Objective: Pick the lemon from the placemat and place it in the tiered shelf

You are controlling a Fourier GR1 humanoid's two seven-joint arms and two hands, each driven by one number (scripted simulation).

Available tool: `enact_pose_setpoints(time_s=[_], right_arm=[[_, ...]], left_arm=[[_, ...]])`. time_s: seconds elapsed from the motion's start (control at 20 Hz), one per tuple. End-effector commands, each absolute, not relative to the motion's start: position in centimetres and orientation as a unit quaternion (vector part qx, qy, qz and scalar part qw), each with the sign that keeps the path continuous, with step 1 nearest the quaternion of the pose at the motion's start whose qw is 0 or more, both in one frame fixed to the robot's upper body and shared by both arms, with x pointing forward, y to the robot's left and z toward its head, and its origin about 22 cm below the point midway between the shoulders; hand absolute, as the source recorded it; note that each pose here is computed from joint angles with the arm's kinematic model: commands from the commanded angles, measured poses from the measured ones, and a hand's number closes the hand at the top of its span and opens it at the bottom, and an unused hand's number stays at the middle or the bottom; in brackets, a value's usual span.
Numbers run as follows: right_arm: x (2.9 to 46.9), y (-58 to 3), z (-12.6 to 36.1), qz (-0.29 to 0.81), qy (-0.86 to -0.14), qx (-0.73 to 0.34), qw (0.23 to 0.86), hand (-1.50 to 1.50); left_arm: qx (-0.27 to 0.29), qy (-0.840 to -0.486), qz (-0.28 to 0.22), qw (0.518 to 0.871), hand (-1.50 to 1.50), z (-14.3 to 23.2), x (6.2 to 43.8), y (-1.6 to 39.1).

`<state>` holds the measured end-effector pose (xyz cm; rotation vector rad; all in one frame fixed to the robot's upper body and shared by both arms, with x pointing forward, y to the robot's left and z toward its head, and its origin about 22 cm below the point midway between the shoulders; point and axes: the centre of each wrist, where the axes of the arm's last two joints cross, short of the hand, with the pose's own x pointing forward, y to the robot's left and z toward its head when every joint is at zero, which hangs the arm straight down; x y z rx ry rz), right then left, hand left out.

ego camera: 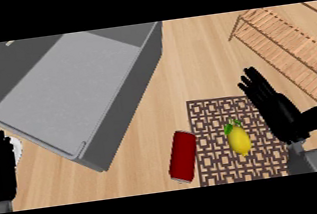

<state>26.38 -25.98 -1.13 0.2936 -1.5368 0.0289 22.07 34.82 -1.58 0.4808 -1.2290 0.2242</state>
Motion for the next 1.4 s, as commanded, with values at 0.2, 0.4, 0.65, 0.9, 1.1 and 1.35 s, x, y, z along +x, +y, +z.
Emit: enact_pose_setpoints(time_s=[0.2,0.4,0.65,0.9,1.1,1.35], right_arm=[[30.9,-30.1,9.0,0.161,-0.795,0.001,0.585,1.5],[31.1,-32.7,6.4,0.041,-0.731,-0.062,0.678,-1.5],[31.0,-34.7,8.6,0.088,-0.778,0.065,0.619,-1.5],[28.5,-34.6,11.9,0.235,-0.733,0.058,0.636,-1.5],[28.0,-33.1,15.1,0.371,-0.641,-0.008,0.672,-1.5],[27.4,-30.4,20.7,0.543,-0.566,-0.197,0.588,-1.5]], left_arm=[[0.106,-0.683,0.014,0.722,0.0,3.5,27.4,29.9],[0.054,-0.698,-0.013,0.714,0.0,6.4,29.6,27.1],[0.057,-0.692,-0.023,0.719,0.0,6.5,29.4,29.0],[0.045,-0.689,-0.011,0.723,0.0,6.9,28.8,27.5],[0.062,-0.684,-0.013,0.727,0.0,6.4,28.3,29.2],[0.044,-0.682,-0.023,0.729,0.0,6.4,27.9,28.3]])
